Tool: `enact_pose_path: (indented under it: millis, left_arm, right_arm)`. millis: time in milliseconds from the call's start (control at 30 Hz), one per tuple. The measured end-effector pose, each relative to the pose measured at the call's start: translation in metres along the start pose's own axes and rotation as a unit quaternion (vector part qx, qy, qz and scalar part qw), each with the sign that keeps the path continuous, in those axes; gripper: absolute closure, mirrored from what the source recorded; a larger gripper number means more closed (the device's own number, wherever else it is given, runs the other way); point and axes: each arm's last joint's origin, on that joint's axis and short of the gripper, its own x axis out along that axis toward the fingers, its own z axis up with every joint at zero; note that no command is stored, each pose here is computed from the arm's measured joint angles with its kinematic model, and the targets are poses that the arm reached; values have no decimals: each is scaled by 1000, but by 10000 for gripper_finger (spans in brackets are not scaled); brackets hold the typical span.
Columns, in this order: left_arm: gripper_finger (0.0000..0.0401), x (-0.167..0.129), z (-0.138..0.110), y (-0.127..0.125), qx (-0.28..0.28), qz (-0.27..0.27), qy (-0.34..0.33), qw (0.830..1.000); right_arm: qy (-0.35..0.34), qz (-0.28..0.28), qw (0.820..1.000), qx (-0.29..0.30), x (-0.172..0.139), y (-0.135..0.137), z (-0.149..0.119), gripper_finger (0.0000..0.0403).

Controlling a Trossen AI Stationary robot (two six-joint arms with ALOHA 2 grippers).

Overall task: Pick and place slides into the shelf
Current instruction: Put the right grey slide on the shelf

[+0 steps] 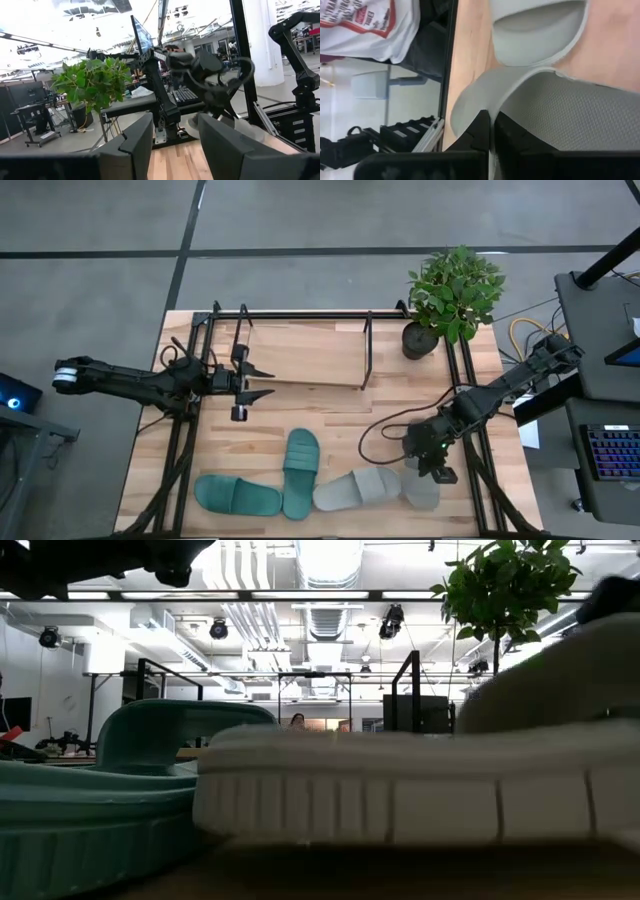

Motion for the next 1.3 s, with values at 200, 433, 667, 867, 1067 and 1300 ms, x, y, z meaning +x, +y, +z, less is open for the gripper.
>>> enact_pose_path:
  millis: [200, 433, 667, 867, 1067, 1300]
  left_arm:
    - [257, 2, -2, 0, 0, -1, 3, 1000]
    - [257, 2, -2, 0, 0, -1, 4, 1000]
    - [257, 2, -2, 0, 0, -1, 4, 1000]
    - [257, 2, -2, 0, 0, -1, 4, 1000]
    - [257, 4, 6, 2, 17, 5, -21, 1000]
    - [257, 6, 3, 1, 19, 4, -18, 1000]
  right_arm:
    - [-9, -14, 1000, -4, -25, 16, 10, 394]
    - [-2, -31, 1000, 3, -39, 23, 12, 394]
    - [10, -39, 999, 12, -42, 23, 10, 394]
    - [-10, -59, 998, 2, -42, 22, 12, 394]
    - [-87, -108, 989, -59, -49, 27, 24, 394]
    - [-215, -177, 949, -145, -64, 39, 45, 394]
